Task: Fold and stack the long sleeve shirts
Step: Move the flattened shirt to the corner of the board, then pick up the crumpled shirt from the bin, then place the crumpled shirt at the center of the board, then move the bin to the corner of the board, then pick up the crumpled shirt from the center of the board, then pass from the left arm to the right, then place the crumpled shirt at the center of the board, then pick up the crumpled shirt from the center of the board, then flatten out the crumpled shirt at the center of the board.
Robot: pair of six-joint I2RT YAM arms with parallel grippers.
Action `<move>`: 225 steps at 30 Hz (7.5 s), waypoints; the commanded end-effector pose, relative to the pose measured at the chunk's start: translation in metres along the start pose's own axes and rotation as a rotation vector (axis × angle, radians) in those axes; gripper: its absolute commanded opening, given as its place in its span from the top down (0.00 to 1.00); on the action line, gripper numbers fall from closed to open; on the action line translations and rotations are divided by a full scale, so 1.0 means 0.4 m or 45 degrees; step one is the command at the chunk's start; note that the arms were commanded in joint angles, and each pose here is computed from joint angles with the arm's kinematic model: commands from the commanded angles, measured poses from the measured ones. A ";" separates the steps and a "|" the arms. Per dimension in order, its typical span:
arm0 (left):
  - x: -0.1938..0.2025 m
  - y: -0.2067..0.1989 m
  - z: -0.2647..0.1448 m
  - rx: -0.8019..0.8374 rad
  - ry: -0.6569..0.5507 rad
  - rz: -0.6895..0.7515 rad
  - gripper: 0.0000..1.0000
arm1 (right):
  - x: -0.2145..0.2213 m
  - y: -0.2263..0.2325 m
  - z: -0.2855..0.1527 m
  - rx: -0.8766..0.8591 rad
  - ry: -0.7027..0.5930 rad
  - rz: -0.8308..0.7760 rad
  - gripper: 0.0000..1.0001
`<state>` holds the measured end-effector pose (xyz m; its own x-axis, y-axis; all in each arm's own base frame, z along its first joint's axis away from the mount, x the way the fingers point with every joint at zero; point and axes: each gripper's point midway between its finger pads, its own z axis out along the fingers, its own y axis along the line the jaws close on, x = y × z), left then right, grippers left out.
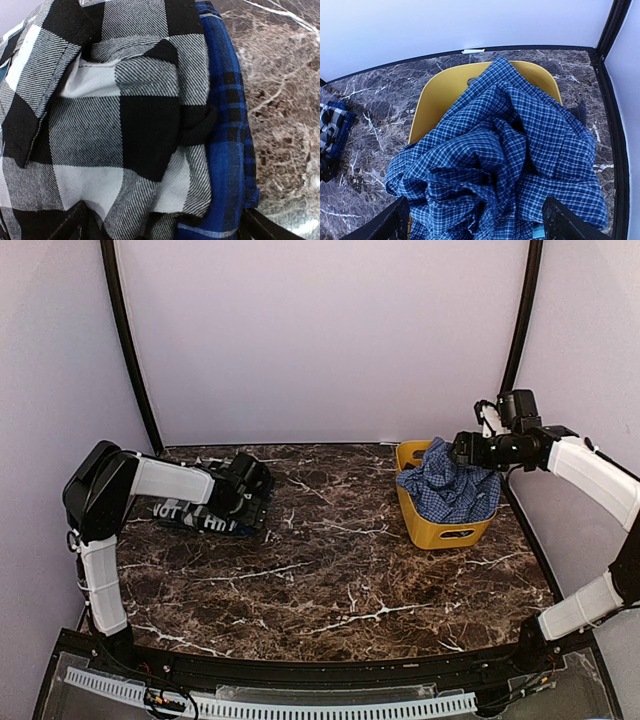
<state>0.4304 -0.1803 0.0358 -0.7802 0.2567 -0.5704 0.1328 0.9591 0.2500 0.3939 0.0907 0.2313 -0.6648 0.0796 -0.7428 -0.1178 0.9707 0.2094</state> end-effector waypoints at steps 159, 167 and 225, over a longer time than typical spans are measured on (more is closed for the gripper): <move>-0.295 -0.383 -0.764 1.372 -0.787 0.106 0.41 | -0.118 -0.039 -0.069 0.248 -0.060 -0.120 0.57; -0.150 -0.306 -0.532 0.976 -0.541 0.134 0.18 | 0.009 0.125 -0.051 0.053 -0.011 -0.238 0.08; -0.526 0.074 -0.970 1.021 -1.111 -0.261 1.00 | -0.292 0.188 -0.359 0.147 -0.401 -0.291 1.00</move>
<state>0.3510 -0.2501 0.4731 -0.1936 -0.2611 -0.9457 0.6388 0.6981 -0.3235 0.3545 0.1663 0.3959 -0.4206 -0.1136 -0.9001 -0.3001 0.9537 0.0199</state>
